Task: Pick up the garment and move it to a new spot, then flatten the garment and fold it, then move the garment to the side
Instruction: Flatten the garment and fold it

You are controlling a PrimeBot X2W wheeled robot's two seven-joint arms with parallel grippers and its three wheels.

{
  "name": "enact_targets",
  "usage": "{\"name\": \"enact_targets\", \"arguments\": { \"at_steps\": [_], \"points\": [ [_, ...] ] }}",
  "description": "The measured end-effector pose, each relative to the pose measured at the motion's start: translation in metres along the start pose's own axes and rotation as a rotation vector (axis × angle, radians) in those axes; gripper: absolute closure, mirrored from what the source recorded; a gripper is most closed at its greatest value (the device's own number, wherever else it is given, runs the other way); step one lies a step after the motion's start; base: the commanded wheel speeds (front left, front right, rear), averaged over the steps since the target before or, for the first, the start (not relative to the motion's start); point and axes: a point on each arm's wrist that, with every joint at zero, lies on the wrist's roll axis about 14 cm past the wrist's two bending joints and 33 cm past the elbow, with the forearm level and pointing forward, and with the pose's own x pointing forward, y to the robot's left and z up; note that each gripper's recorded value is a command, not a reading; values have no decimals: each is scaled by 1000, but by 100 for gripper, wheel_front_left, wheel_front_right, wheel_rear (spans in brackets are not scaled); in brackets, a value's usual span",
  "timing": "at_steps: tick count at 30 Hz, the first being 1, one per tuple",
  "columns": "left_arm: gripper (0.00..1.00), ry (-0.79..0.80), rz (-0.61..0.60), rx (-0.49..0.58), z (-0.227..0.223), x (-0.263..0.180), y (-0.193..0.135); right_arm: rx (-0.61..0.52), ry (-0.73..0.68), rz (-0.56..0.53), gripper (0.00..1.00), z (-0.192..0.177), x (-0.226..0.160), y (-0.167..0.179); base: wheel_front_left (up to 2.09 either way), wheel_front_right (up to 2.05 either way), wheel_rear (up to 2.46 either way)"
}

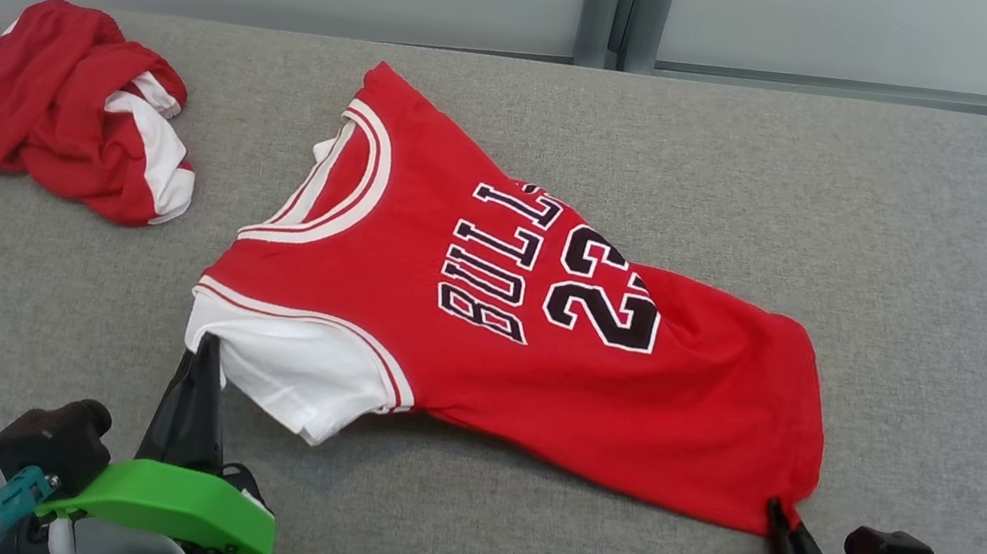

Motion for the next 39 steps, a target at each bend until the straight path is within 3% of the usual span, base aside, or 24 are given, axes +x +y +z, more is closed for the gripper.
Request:
{"name": "enact_targets", "arguments": {
  "at_steps": [8,18,26,33,39],
  "points": [
    [100,-25,-37,-45,8,4,-11,51,-221,-36,100,63,5,-12,0,0,0],
    [100,-199,-193,-146,69,15,-54,161,-561,-8,100,173,-19,-13,0,0,0],
    [100,-413,-420,-219,154,-4,-110,204,-817,69,100,266,-77,-6,0,0,0],
    [100,-602,-628,-166,229,-49,-158,170,-997,146,100,326,-135,8,0,0,0],
    [100,-727,-769,-126,276,-86,-189,179,-1094,220,100,357,-168,17,0,0,0]
  ]
}}
